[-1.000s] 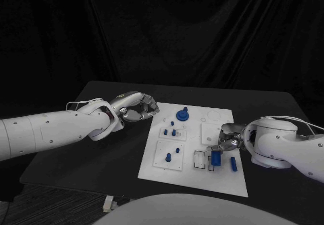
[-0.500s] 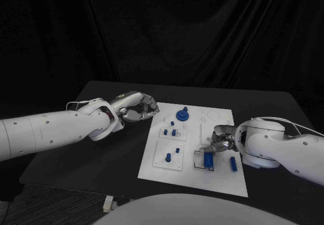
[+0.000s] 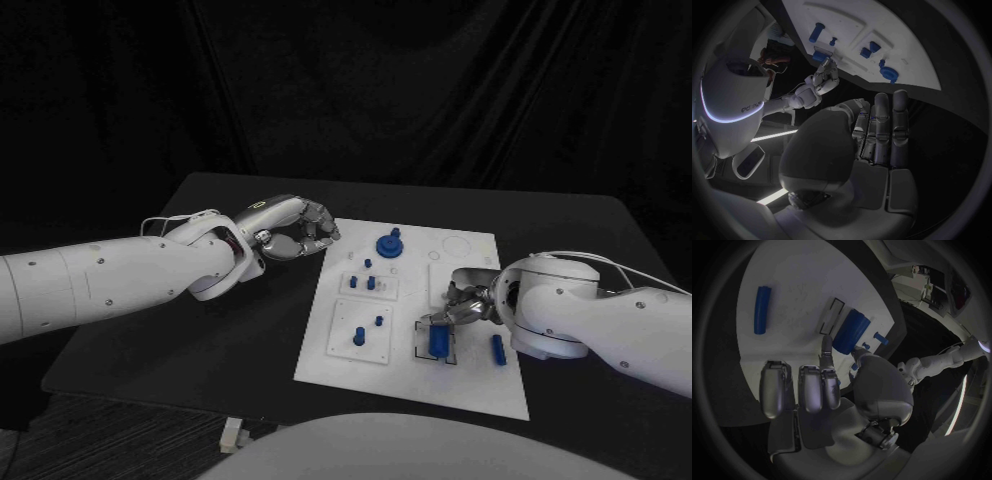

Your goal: Assemble the parts on the task board

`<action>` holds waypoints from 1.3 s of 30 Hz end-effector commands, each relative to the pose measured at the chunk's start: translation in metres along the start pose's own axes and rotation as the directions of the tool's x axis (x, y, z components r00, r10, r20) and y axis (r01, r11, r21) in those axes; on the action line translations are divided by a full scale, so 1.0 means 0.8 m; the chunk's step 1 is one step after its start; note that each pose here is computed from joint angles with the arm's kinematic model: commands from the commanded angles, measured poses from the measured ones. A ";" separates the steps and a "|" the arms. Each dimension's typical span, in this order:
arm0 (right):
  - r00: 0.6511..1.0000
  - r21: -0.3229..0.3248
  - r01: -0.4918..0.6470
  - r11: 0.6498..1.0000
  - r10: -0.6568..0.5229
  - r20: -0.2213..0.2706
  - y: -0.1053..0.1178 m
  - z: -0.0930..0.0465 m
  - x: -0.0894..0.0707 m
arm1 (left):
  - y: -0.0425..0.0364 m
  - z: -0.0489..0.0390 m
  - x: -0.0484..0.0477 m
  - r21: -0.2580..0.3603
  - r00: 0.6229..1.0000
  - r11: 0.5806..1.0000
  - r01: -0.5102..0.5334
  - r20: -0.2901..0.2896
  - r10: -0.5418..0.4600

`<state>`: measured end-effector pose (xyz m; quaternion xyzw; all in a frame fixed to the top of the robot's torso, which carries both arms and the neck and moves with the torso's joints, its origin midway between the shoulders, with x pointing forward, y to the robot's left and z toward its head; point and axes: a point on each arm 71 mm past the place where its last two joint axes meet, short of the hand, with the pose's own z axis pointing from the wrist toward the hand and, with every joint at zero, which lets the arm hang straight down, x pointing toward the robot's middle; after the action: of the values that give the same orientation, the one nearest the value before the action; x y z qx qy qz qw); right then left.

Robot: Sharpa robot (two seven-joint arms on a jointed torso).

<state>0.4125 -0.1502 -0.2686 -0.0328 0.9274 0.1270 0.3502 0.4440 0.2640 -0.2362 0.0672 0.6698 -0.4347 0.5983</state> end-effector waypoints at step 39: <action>1.000 -0.013 0.011 1.000 -0.011 -0.029 0.015 0.003 0.009 | -0.0001 0.001 0.001 0.004 1.000 1.000 0.004 -0.001 -0.004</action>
<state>0.4091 -0.1384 -0.2707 -0.0398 0.9282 0.1355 0.3442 0.4449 0.2646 -0.2366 0.0669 0.6705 -0.4332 0.5986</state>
